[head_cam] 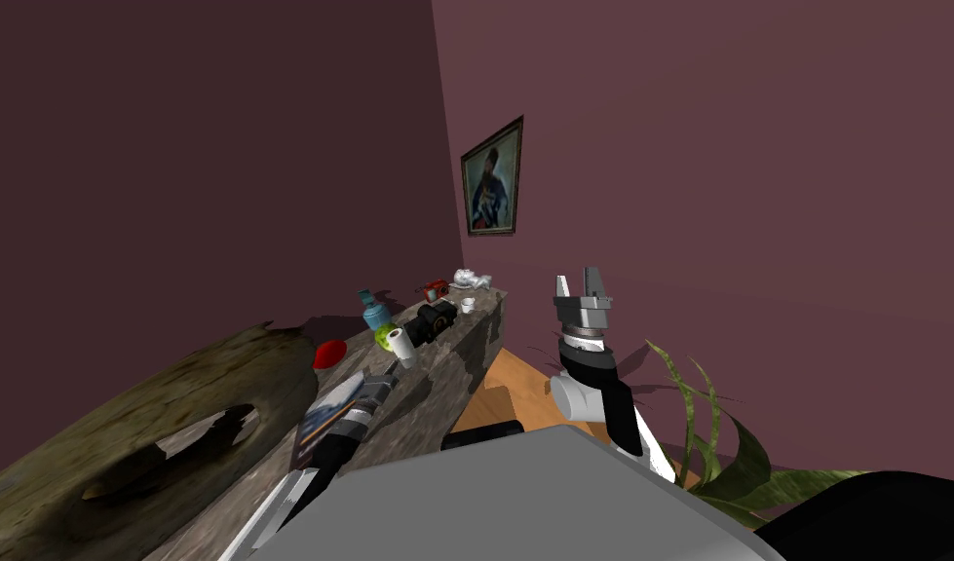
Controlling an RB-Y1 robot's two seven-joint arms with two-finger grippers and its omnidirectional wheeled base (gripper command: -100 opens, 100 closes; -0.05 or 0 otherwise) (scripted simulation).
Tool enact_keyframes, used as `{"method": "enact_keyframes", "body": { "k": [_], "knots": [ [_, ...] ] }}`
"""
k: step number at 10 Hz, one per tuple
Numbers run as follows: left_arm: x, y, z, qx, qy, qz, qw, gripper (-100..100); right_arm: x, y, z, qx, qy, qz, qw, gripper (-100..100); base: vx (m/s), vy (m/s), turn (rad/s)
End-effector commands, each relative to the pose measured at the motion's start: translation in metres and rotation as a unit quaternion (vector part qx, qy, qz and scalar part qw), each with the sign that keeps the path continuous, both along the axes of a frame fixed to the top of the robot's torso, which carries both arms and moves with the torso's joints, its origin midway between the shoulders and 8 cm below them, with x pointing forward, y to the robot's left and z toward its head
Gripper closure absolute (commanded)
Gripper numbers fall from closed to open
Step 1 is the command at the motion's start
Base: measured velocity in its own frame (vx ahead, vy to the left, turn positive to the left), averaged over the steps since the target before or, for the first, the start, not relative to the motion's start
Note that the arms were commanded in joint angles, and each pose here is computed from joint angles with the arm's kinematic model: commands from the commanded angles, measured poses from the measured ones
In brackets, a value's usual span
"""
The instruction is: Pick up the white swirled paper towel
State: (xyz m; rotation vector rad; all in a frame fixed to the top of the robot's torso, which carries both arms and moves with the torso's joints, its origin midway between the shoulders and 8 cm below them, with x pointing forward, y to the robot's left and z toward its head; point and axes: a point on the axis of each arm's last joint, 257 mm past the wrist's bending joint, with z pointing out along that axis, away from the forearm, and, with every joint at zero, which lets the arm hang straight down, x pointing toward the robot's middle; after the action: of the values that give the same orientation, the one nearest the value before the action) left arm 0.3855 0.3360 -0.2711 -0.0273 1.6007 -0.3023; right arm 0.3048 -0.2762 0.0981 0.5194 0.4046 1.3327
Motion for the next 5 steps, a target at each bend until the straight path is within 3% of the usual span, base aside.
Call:
{"method": "enact_keyframes", "body": {
  "k": [1, 2, 3, 5],
  "knots": [
    [0.000, 0.000, 0.000, 0.000, 0.000, 0.000, 1.0000, 0, 0.000, 0.000, 0.000, 0.000, 0.000, 0.000, 1.0000, 0, 0.000, 0.000, 0.000],
    [0.003, 0.013, 0.008, 0.003, -0.001, 0.005, 1.0000, -100, 0.000, 0.000, 0.000, 0.000, 0.000, 0.000, 1.0000, 0, -0.036, 0.003, -0.176],
    [0.005, 0.019, 0.015, 0.006, -0.004, 0.007, 1.0000, -100, 0.000, 0.000, 0.000, 0.000, 0.000, 0.000, 1.0000, 0, -0.061, 0.017, -0.266],
    [0.006, 0.017, 0.017, 0.007, -0.006, 0.004, 0.9999, -100, 0.000, 0.000, 0.000, 0.000, 0.000, 0.000, 1.0000, 0, 0.008, 0.000, -0.062]
  ]
}}
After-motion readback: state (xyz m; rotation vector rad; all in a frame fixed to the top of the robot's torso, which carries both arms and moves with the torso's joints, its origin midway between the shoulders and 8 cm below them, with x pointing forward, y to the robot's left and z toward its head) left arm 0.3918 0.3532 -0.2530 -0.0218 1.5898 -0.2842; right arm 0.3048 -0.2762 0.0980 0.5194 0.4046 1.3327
